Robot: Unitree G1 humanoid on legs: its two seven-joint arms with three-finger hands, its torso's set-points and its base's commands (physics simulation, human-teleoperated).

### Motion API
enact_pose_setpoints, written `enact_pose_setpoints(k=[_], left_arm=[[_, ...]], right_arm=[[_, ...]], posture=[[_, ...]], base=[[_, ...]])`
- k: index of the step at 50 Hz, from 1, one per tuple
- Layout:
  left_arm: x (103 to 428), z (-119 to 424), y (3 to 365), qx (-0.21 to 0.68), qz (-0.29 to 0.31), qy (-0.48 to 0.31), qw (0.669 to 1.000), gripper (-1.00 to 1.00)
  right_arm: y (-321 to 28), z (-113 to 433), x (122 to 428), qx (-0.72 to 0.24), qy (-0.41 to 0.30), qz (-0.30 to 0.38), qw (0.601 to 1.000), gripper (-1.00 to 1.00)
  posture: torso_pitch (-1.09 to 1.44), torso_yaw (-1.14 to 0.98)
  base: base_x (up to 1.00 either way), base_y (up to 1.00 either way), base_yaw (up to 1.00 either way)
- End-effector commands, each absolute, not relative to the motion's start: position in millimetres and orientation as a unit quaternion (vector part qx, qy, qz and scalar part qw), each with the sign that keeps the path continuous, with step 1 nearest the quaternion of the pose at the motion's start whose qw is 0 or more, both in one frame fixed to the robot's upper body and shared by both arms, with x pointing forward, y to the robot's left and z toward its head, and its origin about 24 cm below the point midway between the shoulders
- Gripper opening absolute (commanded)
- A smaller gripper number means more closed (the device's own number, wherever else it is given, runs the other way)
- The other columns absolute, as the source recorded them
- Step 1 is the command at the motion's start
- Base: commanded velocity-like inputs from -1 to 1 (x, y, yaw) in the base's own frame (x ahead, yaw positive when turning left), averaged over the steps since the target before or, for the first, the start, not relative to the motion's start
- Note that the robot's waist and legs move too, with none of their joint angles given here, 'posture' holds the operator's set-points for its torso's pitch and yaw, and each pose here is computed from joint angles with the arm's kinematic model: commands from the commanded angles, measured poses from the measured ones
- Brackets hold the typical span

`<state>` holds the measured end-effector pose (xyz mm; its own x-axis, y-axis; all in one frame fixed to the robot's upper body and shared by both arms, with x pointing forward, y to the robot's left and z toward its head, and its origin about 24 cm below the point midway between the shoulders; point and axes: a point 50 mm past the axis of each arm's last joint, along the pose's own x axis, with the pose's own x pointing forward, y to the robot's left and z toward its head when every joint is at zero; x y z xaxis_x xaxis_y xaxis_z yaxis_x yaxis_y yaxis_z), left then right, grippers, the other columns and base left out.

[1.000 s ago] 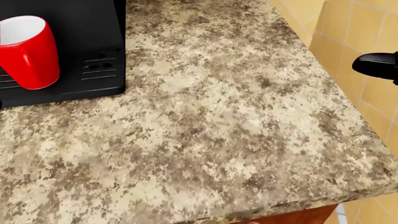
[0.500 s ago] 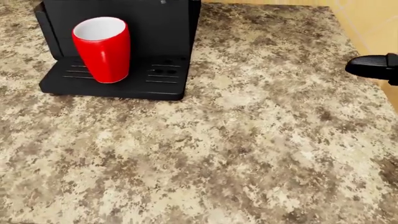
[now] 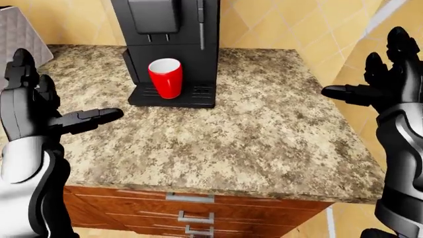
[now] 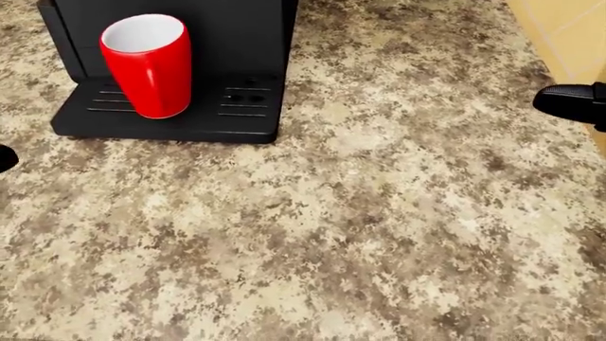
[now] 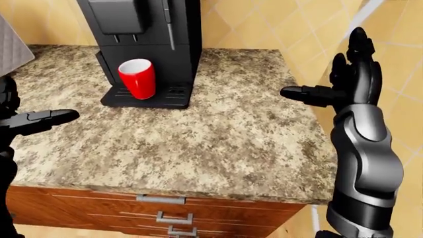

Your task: Pick the mug from under the coffee machine dispenser and place it on the counter.

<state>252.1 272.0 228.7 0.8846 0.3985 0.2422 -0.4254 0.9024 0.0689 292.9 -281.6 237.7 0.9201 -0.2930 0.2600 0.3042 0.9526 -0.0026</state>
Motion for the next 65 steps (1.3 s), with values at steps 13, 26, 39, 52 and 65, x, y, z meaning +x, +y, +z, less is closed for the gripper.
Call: enact_pose_setpoints(k=[13, 26, 39, 52, 65], left_arm=[[269.7, 239.0, 233.7, 0.034, 0.224, -0.134, 0.965, 1.0], [280.9, 246.4, 198.9, 0.031, 0.216, -0.141, 0.966, 1.0], [306.2, 240.9, 170.2, 0.007, 0.222, -0.124, 0.967, 1.0], [329.5, 225.8, 149.7, 0.035, 0.249, -0.095, 0.963, 1.0], [337.2, 225.7, 140.0, 0.022, 0.248, -0.091, 0.964, 1.0]], right_arm=[[-280.0, 254.5, 287.4, -0.029, -0.167, -0.149, 0.974, 1.0], [-281.3, 256.2, 285.9, -0.028, -0.166, -0.149, 0.974, 1.0], [-281.4, 257.9, 286.1, -0.025, -0.168, -0.15, 0.974, 1.0], [-283.3, 262.0, 285.7, -0.022, -0.172, -0.152, 0.973, 1.0], [-284.6, 262.0, 284.2, -0.02, -0.171, -0.153, 0.973, 1.0]], posture=[[0.0, 0.0], [0.0, 0.0], [0.0, 0.0], [0.0, 0.0], [0.0, 0.0]], base=[[0.0, 0.0, 0.0], [0.0, 0.0, 0.0], [0.0, 0.0, 0.0], [0.0, 0.0, 0.0], [0.0, 0.0, 0.0]])
